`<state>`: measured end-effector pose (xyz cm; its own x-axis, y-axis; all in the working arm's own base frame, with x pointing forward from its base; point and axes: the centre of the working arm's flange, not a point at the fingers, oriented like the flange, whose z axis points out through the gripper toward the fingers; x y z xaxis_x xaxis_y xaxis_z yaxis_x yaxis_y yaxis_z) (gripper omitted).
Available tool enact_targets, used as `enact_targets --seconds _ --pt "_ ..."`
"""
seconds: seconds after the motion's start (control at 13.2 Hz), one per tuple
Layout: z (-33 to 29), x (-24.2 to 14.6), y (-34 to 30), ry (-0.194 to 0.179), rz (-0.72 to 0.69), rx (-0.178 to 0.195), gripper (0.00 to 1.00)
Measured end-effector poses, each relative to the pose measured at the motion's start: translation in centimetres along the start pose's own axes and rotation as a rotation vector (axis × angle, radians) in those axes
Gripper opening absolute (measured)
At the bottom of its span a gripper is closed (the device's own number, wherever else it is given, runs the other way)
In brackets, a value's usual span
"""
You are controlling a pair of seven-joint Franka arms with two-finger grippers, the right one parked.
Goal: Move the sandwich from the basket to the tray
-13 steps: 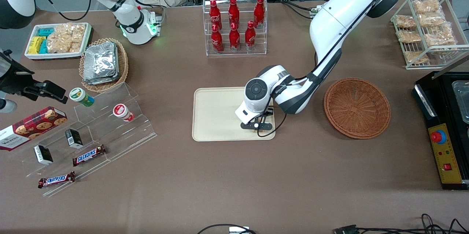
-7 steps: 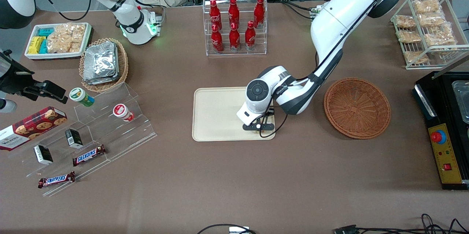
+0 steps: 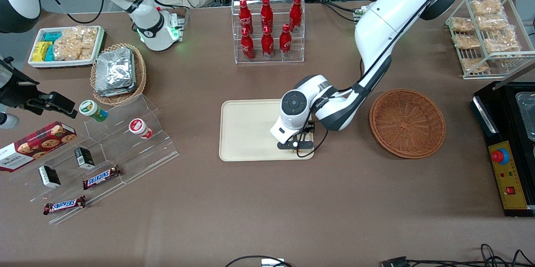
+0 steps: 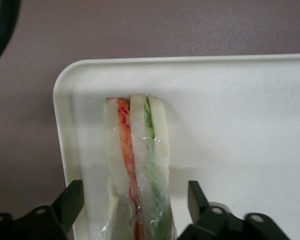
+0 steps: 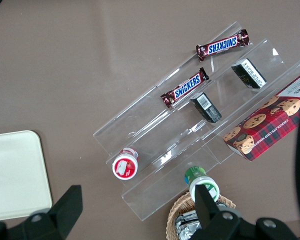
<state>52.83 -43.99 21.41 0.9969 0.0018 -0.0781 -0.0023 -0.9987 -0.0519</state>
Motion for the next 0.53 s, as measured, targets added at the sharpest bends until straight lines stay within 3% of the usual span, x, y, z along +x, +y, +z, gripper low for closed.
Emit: enact_targets --seconds 0.23,0.53 --pt "-3.9 0.6 0.0 0.023 -0.044 -0.024 1.0" --pt "-14.9 0.1 -2.5 0.037 -0.116 0.011 1.0"
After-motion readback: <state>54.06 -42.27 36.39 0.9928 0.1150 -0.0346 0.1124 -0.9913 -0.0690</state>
